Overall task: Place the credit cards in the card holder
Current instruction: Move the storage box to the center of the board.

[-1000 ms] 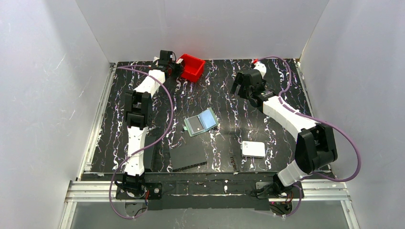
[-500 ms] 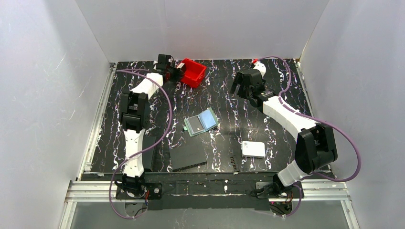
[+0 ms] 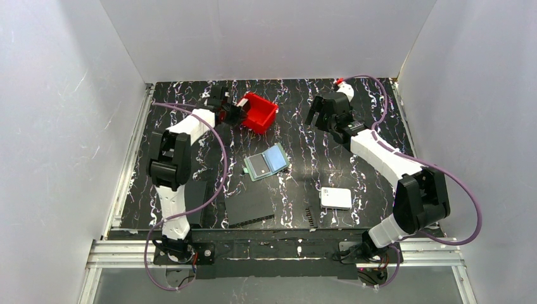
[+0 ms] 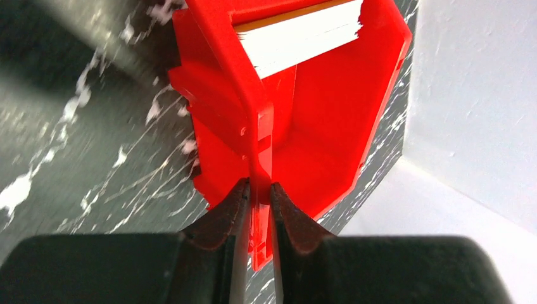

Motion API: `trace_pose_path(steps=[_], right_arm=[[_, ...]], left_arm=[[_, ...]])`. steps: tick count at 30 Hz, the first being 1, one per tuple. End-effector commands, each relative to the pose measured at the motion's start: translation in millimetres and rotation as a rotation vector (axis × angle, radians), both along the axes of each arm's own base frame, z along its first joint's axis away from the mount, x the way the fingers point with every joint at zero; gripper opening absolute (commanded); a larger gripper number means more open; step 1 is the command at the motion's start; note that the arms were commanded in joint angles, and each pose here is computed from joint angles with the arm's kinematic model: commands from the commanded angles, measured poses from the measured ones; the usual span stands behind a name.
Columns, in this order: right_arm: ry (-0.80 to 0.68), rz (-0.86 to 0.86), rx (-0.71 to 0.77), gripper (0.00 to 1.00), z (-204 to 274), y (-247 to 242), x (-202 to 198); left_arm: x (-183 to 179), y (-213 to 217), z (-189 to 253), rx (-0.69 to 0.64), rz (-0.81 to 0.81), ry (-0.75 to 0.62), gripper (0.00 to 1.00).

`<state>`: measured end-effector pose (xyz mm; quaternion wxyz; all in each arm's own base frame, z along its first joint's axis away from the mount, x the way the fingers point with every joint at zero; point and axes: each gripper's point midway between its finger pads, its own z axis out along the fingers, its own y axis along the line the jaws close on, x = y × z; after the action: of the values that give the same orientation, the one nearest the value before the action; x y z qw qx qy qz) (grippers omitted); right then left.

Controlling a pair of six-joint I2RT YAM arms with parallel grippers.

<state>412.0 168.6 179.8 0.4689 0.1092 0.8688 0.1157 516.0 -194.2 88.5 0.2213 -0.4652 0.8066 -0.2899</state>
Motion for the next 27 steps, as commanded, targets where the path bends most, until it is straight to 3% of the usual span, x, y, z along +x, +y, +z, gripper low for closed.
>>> trace_pose_path(steps=[1,11,20,27], right_arm=[[-0.061,0.0,0.048,0.96,21.0,-0.4,-0.1],[-0.061,0.008,0.054,0.96,21.3,-2.4,-8.5],[-0.058,0.007,0.052,0.96,19.9,-6.4,-16.4],[-0.068,0.016,0.042,0.96,23.9,-5.7,-14.0]], left_arm=[[-27.9,-7.5,37.3,-0.022,-0.012,-0.055,0.04],[-74.0,-22.2,33.0,-0.023,-0.055,-0.034,0.03],[-86.9,-29.0,24.4,-0.034,-0.083,-0.025,0.06],[-106.3,-24.0,36.2,0.025,-0.207,-0.026,0.44]])
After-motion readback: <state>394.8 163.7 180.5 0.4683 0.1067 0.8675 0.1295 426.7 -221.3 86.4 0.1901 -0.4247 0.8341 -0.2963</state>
